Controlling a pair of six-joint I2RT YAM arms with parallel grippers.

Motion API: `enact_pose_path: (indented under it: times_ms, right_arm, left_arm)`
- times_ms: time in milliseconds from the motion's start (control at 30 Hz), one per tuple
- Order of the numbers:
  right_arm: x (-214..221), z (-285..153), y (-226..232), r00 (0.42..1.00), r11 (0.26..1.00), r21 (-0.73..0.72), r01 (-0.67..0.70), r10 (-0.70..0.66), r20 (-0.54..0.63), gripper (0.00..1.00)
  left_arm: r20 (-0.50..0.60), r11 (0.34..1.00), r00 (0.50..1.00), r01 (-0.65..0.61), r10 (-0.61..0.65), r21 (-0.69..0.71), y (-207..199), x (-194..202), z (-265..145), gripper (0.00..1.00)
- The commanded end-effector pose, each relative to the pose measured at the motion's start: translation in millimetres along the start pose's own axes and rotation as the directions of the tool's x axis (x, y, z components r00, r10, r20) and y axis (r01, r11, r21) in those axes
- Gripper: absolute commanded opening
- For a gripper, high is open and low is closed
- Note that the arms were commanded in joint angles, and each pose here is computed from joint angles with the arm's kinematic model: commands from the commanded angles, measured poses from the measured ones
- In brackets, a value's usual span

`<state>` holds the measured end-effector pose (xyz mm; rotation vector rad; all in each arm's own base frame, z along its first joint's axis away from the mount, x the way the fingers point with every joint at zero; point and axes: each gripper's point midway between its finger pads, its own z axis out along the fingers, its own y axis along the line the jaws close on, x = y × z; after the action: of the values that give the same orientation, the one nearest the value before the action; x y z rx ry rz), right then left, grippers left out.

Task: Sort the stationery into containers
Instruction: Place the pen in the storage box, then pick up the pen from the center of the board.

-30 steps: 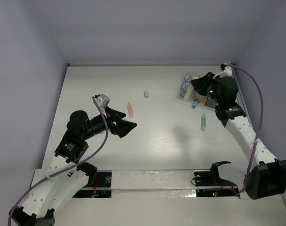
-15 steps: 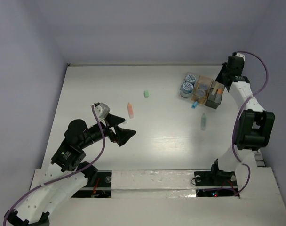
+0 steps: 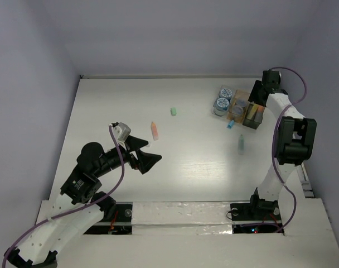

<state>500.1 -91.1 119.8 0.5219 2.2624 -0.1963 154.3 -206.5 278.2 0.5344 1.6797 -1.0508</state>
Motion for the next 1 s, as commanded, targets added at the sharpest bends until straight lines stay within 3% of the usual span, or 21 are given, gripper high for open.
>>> enact_pose_path:
  times_ms: [0,67,133,167,233,400,533,767,967]
  right_arm:
    - [-42.6,-31.8,-1.3,0.993,0.998,-0.013,-0.061,0.062,0.103,0.7]
    - [-38.1,-42.6,3.9,0.991,0.995,-0.058,-0.086,0.092,0.1,0.77]
    - [-42.0,-67.8,7.3,0.984,0.987,-0.11,-0.116,0.13,0.125,0.78]
    - [-13.8,-70.4,14.4,0.988,0.982,-0.141,-0.125,0.136,0.072,0.78]
    - [-5.4,-106.4,27.9,0.984,0.968,-0.219,-0.121,0.147,0.106,0.77]
    - [119.7,-126.7,17.3,0.986,0.959,-0.239,-0.15,0.129,-0.101,0.73]
    - [168.0,-141.1,11.1,0.975,0.958,-0.254,-0.129,0.076,-0.209,0.73]
    - [174.8,-129.4,2.9,0.972,0.987,-0.148,-0.06,0.024,-0.233,0.76]
    - [184.8,-104.6,5.0,0.957,0.997,-0.077,0.018,-0.04,-0.287,0.68]
  left_arm:
    - [0.024,1.0,0.999,-0.022,0.022,0.006,-1.5,-6.3,1.6,0.99]
    - [0.022,1.0,0.999,-0.023,0.022,0.007,-1.3,-6.0,2.1,0.99]
    - [0.025,0.999,0.999,-0.027,0.026,0.018,-3.4,-6.7,1.6,0.99]
    - [0.027,0.999,0.999,-0.028,0.028,0.019,-3.7,-7.3,1.3,0.99]
    - [0.03,0.999,0.999,-0.03,0.03,0.015,-3.3,-8.1,1.0,0.99]
    - [0.03,0.999,0.999,-0.031,0.03,0.018,-3.9,-7.9,0.8,0.99]
    - [0.038,0.999,0.999,-0.041,0.04,0.024,-5.4,-10.5,0.2,0.99]
    - [0.05,0.999,0.998,-0.043,0.041,0.023,-6.2,-11.5,-2.2,0.99]
    - [0.044,0.999,0.998,-0.034,0.033,0.013,-4.0,-9.9,-1.2,0.99]
